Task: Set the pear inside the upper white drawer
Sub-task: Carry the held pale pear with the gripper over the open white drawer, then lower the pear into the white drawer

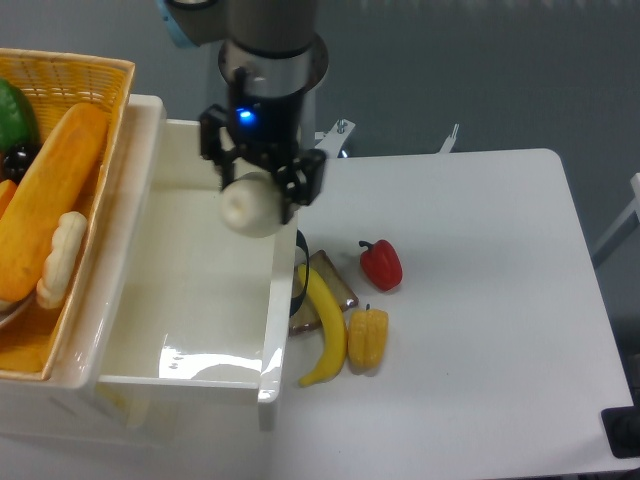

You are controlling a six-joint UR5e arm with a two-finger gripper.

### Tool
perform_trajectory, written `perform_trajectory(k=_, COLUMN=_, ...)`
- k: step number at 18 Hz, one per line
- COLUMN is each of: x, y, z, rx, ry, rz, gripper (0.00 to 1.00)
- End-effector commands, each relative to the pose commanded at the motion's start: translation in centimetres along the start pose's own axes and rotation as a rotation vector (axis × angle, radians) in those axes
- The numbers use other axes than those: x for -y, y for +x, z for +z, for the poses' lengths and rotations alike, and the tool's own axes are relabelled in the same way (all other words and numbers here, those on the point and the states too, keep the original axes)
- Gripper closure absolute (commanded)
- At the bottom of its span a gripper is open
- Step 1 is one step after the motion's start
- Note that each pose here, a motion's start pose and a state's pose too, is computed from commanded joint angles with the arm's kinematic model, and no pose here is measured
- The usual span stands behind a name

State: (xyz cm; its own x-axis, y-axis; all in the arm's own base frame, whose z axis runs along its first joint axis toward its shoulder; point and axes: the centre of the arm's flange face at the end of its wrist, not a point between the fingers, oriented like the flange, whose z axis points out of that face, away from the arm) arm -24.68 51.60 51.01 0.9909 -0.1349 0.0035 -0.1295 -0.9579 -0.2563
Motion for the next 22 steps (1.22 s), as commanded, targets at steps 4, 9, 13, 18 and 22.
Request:
perform_trajectory(k=4, x=0.9, y=-1.1, z=2.8, rx=-0.014, ry=-0.014, rz=0.015, gripper=0.84)
perform_trajectory(k=9, x=1.6, y=-1.7, z=5.1, rx=-0.027, ry=-0.023, rz=0.016, gripper=0.81)
perform_trajectory(k=13, x=2.4, y=-1.1, z=6.5, rx=-0.041, ry=-0.031, rz=0.036, gripper=0.72)
perform_trajectory(k=18, x=3.3, y=-0.2, z=7.9, rx=-0.059, ry=-0.043, rz=0.069, gripper=0.50)
perform_trajectory(k=22, x=3.7, y=0.7, z=8.1, rx=-0.067, ry=-0.043, rz=0.115, gripper=0.44)
